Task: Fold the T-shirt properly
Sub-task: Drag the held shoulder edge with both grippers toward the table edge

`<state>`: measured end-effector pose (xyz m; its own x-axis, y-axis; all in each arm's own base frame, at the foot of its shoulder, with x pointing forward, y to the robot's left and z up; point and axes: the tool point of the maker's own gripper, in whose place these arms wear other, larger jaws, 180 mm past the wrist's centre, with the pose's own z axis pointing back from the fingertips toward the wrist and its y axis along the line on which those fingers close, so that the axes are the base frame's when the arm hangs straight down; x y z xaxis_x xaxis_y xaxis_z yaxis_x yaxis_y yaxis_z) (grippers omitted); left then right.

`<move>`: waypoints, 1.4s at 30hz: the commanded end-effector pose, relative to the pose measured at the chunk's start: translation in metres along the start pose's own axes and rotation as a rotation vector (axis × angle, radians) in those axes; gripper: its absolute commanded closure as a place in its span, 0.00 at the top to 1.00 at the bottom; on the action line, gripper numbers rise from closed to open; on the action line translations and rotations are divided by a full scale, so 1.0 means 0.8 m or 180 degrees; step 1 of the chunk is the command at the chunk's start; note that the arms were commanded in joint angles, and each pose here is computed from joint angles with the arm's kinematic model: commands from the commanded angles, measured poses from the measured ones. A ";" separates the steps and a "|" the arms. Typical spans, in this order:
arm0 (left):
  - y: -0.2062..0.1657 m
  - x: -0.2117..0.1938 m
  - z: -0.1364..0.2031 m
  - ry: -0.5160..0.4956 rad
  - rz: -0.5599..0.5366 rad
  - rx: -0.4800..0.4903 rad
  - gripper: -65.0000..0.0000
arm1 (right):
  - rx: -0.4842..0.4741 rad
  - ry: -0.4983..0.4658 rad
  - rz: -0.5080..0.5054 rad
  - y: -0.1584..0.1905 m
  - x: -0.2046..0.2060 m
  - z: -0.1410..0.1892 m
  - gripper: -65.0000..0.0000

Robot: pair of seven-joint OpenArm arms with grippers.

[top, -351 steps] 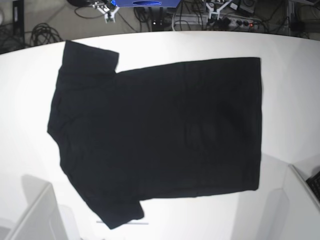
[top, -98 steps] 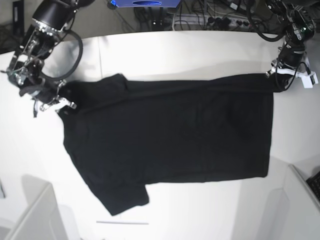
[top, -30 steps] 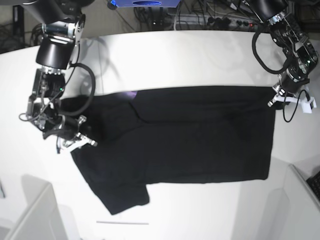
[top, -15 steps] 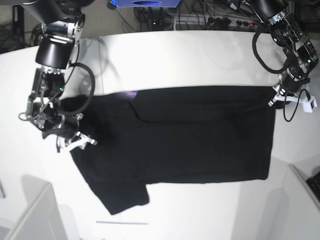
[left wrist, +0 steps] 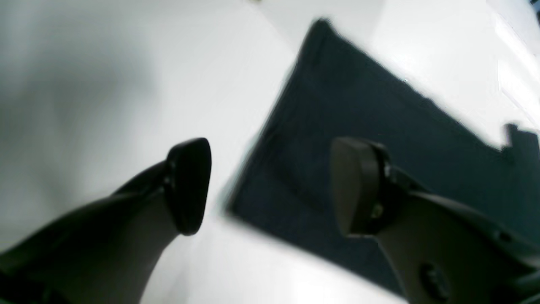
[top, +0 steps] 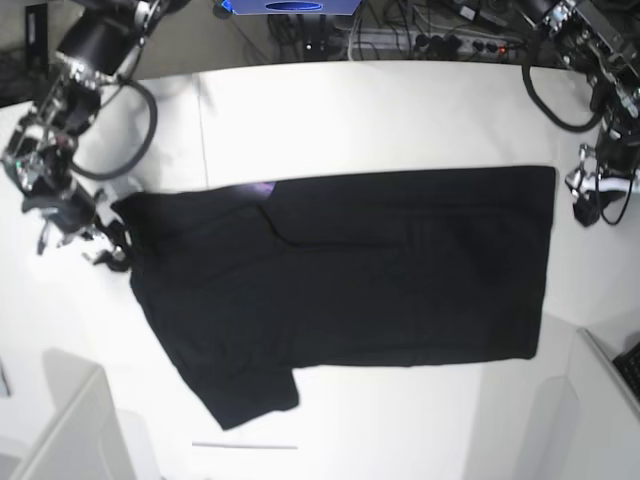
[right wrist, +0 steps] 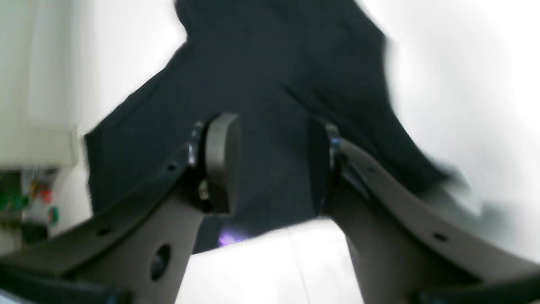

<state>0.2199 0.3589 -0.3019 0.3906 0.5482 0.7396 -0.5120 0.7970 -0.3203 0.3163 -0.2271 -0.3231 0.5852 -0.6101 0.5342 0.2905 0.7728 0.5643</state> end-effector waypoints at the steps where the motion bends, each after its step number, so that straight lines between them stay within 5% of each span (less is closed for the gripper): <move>1: 0.011 0.005 0.010 -0.0081 -0.0004 -0.0003 0.66 | 0.0017 -0.0102 -0.0010 0.002 0.007 0.012 0.42; 7: 0.054 -0.043 0.024 0.0189 0.0067 -0.0040 0.66 | -0.0268 0.0047 -0.0575 -0.048 -0.056 0.029 0.55; 15: 0.079 -0.083 -0.005 0.0457 0.0482 0.0005 0.66 | -0.0326 0.0195 -0.0803 -0.063 -0.084 0.019 0.55; 25: 0.039 -0.082 -0.045 0.0524 0.0104 -0.0089 0.66 | -0.0509 -0.0154 -0.0891 -0.092 -0.080 0.016 0.55; 42: 0.020 -0.108 -0.076 0.0734 0.0177 -0.0198 0.65 | -0.0409 -0.0014 -0.1208 -0.091 -0.077 -0.036 0.55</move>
<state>0.2229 0.3365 -0.4119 0.5343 0.6370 0.5557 -0.4991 0.7683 -0.4008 0.2729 -0.2343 -0.4260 0.4299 -0.8602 0.2743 0.6005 0.4993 0.6246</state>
